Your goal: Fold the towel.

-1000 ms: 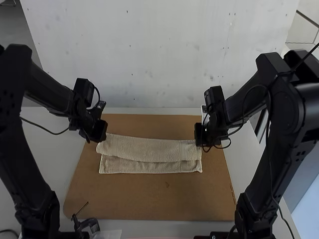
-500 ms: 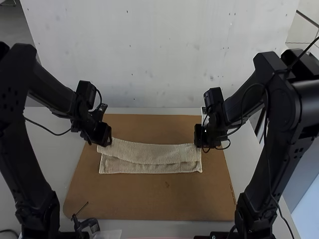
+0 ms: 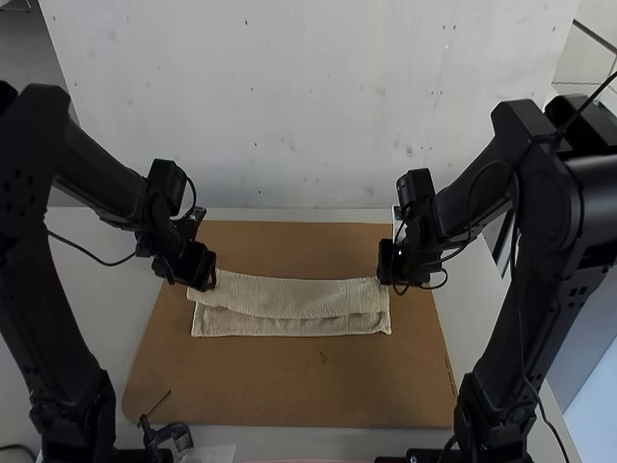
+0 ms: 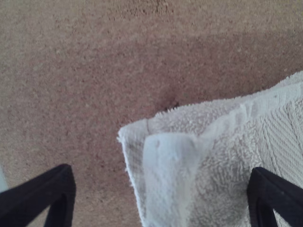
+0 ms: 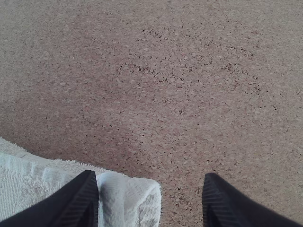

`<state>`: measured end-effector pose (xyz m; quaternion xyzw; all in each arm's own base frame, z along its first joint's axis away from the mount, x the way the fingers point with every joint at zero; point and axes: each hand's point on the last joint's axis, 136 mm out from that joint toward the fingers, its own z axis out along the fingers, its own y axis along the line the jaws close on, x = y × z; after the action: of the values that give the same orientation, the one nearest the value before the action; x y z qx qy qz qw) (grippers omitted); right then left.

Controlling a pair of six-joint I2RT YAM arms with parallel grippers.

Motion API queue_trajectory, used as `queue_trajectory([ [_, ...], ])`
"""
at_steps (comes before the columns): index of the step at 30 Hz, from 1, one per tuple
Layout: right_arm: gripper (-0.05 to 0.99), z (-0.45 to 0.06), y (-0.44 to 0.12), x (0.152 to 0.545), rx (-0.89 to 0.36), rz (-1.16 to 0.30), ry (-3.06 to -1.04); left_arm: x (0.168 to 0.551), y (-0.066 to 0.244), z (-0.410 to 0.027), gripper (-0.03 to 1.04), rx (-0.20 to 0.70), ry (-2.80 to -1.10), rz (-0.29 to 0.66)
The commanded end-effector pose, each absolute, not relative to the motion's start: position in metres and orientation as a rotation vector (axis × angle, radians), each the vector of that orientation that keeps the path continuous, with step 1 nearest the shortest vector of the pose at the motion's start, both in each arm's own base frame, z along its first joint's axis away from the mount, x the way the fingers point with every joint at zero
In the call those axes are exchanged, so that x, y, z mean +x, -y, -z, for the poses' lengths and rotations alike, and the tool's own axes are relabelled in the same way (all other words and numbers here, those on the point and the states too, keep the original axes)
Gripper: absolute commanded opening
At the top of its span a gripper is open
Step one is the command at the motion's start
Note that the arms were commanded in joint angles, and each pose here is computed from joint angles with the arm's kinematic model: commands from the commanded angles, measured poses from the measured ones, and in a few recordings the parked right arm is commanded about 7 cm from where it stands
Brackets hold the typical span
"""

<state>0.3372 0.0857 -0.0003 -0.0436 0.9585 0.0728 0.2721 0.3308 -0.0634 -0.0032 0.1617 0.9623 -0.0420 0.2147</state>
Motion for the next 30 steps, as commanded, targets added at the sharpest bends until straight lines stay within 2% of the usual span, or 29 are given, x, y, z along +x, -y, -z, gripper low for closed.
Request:
queue_trajectory([
  [1,0.44,-0.022,-0.076,0.355,-0.063,-0.179,-2.516,0.334,0.067,-0.012,0.80,0.489,-2.646,0.096],
  [6,0.44,-0.028,-0.075,0.354,-0.062,-0.179,-2.508,0.317,0.066,-0.005,0.79,0.522,-2.718,0.093],
  [14,0.44,-0.026,-0.074,0.350,-0.061,-0.181,-2.513,0.316,0.066,0.008,0.79,0.527,-2.766,0.098],
  [18,0.48,-0.031,-0.071,0.350,-0.047,-0.183,-2.504,0.317,0.065,0.011,0.79,0.522,-2.775,0.102],
  [30,0.51,-0.020,-0.059,0.325,-0.053,-0.181,-2.664,0.319,0.061,0.015,0.79,0.499,-2.790,0.109],
])
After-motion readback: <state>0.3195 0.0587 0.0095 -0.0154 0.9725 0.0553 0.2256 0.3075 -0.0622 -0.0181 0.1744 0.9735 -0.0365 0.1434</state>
